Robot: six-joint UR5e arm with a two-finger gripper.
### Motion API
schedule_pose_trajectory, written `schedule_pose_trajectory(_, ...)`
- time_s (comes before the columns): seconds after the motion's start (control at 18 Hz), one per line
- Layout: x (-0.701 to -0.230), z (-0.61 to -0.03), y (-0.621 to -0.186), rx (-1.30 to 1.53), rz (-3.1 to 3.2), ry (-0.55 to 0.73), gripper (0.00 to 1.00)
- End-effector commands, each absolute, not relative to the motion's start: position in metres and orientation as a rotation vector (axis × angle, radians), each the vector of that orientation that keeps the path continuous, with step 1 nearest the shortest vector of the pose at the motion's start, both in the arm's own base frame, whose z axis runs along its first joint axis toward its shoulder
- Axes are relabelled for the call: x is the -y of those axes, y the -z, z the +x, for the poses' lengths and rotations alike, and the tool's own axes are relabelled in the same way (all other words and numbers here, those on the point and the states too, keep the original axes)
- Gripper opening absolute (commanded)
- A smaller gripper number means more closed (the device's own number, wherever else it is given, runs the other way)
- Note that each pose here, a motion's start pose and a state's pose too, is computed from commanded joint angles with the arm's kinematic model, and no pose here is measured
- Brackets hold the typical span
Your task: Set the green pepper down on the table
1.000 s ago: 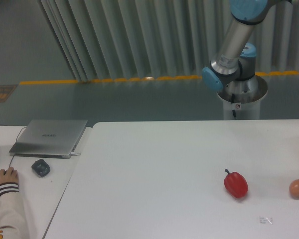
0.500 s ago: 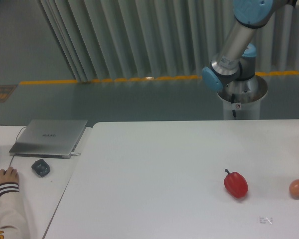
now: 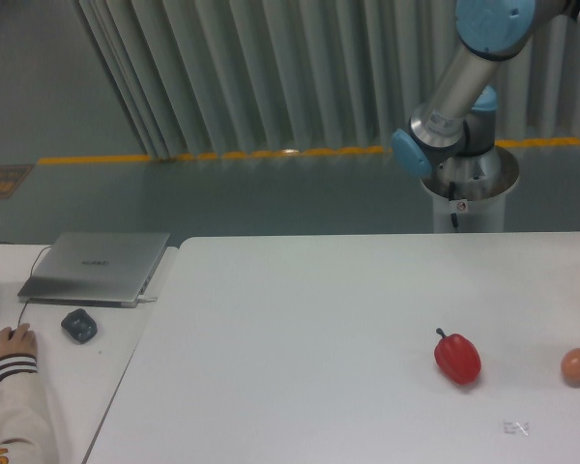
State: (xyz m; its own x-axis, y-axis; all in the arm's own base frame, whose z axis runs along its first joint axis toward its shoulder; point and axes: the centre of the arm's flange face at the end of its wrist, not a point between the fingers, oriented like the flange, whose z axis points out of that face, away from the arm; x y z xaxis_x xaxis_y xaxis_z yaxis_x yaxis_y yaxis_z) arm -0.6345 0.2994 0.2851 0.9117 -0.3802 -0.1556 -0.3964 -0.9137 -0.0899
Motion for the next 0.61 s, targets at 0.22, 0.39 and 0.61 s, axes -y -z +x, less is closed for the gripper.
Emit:
schedule_pose_trajectory(0.22, -0.3026, -0.6341, -0.2800, -0.627, -2.950, -0.196, 1.00)
schedule_pose_trajectory(0.39, -0.3024, -0.6334, -0.2774, -0.638, -2.949, -0.187, 0.77)
schedule_pose_trajectory(0.61, -0.3011, -0.6325, -0.2857, -0.641, -2.947, -0.206, 0.62)
